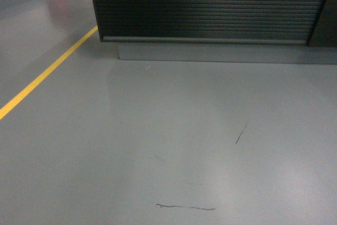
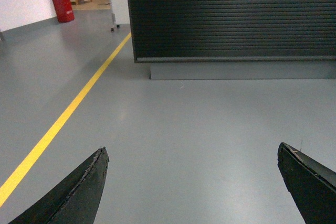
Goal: Place dark red mango on scale at checkout
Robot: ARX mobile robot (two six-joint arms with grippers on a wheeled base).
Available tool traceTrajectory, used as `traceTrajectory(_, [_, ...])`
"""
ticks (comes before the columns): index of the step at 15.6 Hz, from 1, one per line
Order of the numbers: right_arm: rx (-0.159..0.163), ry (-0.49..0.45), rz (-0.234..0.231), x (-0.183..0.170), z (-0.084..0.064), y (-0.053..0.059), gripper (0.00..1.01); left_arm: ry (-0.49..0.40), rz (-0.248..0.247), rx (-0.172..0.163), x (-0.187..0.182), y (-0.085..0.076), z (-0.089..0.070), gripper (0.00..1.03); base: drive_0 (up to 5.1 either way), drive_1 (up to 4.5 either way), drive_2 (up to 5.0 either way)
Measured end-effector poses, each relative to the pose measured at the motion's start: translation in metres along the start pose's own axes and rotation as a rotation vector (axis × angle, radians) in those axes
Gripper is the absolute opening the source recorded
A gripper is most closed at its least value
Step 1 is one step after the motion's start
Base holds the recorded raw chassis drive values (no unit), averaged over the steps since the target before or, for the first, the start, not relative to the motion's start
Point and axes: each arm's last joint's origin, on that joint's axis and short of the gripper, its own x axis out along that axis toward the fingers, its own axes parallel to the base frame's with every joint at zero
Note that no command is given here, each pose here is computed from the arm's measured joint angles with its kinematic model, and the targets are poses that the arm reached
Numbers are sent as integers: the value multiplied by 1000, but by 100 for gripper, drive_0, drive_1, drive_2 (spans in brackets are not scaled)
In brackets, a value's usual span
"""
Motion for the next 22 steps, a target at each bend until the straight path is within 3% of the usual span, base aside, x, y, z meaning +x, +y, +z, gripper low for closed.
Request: traceTrajectory(22, [0,4,-1,0,0,0,98,-2,0,0,0,0,0,98,-6,425,-436])
